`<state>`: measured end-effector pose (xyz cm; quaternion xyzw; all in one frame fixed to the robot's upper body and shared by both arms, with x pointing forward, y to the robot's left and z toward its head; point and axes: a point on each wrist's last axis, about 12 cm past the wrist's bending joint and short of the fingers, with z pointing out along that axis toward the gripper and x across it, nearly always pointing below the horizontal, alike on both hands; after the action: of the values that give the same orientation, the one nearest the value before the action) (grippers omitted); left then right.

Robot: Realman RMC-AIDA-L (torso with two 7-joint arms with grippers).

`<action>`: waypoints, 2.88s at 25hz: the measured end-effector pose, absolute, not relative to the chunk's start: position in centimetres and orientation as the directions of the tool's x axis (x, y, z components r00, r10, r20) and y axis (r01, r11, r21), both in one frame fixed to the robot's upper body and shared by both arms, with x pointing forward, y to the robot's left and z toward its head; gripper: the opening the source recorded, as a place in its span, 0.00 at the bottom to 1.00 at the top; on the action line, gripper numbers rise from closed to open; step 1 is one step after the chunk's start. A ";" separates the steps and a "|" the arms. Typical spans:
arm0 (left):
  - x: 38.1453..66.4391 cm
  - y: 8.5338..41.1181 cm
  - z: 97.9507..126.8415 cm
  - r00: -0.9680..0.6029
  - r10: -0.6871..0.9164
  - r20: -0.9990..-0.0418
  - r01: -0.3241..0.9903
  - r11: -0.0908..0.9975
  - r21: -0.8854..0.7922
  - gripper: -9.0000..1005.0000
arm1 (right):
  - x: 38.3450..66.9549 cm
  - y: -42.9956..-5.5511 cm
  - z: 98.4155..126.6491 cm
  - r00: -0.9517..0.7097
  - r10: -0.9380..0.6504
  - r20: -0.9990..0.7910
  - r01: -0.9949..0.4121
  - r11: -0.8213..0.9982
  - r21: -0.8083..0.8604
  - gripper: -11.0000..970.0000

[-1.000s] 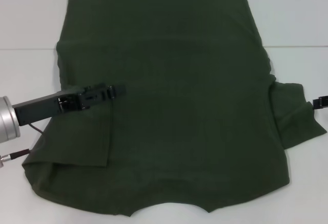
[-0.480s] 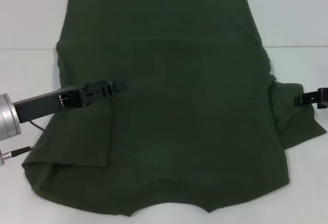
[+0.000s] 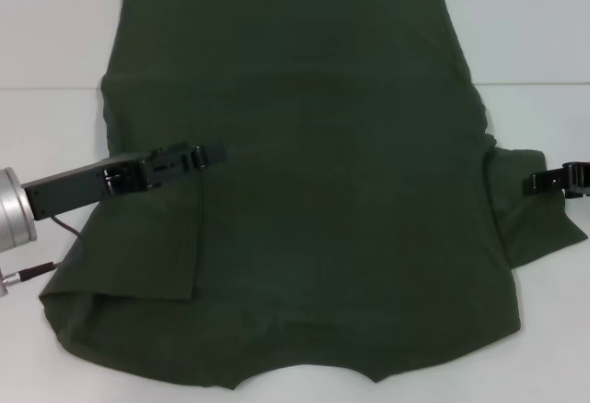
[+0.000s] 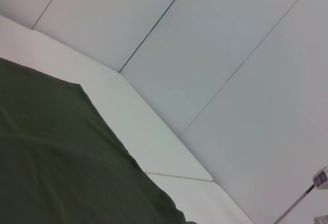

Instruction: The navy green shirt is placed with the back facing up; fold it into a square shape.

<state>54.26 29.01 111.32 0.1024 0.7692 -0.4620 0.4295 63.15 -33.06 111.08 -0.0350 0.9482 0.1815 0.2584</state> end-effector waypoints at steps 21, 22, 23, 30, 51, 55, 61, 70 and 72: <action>54.0 29.0 111.1 -0.616 -0.254 -0.746 0.550 0.539 -0.638 0.91 | 62.9 -32.3 110.3 -0.860 0.055 -0.507 -0.157 0.917 0.366 0.65; 54.0 29.0 111.0 -0.617 -0.257 -0.744 0.548 0.538 -0.640 0.91 | 62.9 -32.3 110.3 -0.860 0.053 -0.507 -0.158 0.918 0.365 0.61; 53.9 29.0 110.9 -0.619 -0.258 -0.741 0.546 0.536 -0.643 0.91 | 62.9 -32.3 110.2 -0.860 0.051 -0.507 -0.160 0.918 0.363 0.57; 53.9 28.9 110.9 -0.626 -0.261 -0.735 0.544 0.529 -0.651 0.91 | 62.9 -32.2 110.2 -0.862 0.035 -0.506 -0.170 0.920 0.354 0.21; 53.4 29.5 111.2 -0.614 -0.300 -0.730 0.547 0.505 -0.668 0.91 | 62.9 -35.6 110.8 -0.855 0.068 -0.514 -0.050 0.976 0.213 0.04; 53.3 29.7 111.2 -0.613 -0.305 -0.729 0.549 0.500 -0.670 0.91 | 62.9 -36.5 111.1 -0.854 0.080 -0.514 -0.025 0.981 0.194 0.04; 53.0 29.9 111.2 -0.612 -0.312 -0.727 0.546 0.498 -0.674 0.91 | 62.9 -38.0 111.9 -0.843 0.121 -0.523 0.020 0.981 0.194 0.04; 52.9 29.9 111.3 -0.604 -0.319 -0.730 0.554 0.490 -0.673 0.91 | 64.1 -36.9 114.6 -0.843 0.089 -0.530 -0.044 0.972 0.232 0.04; 52.9 30.0 111.3 -0.601 -0.323 -0.731 0.555 0.489 -0.673 0.91 | 64.2 -36.7 115.9 -0.842 0.074 -0.535 -0.066 0.969 0.238 0.04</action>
<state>52.94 30.03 111.34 0.0781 0.7423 -0.4995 0.4397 64.18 -36.67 115.88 0.0020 0.9515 0.1245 0.2814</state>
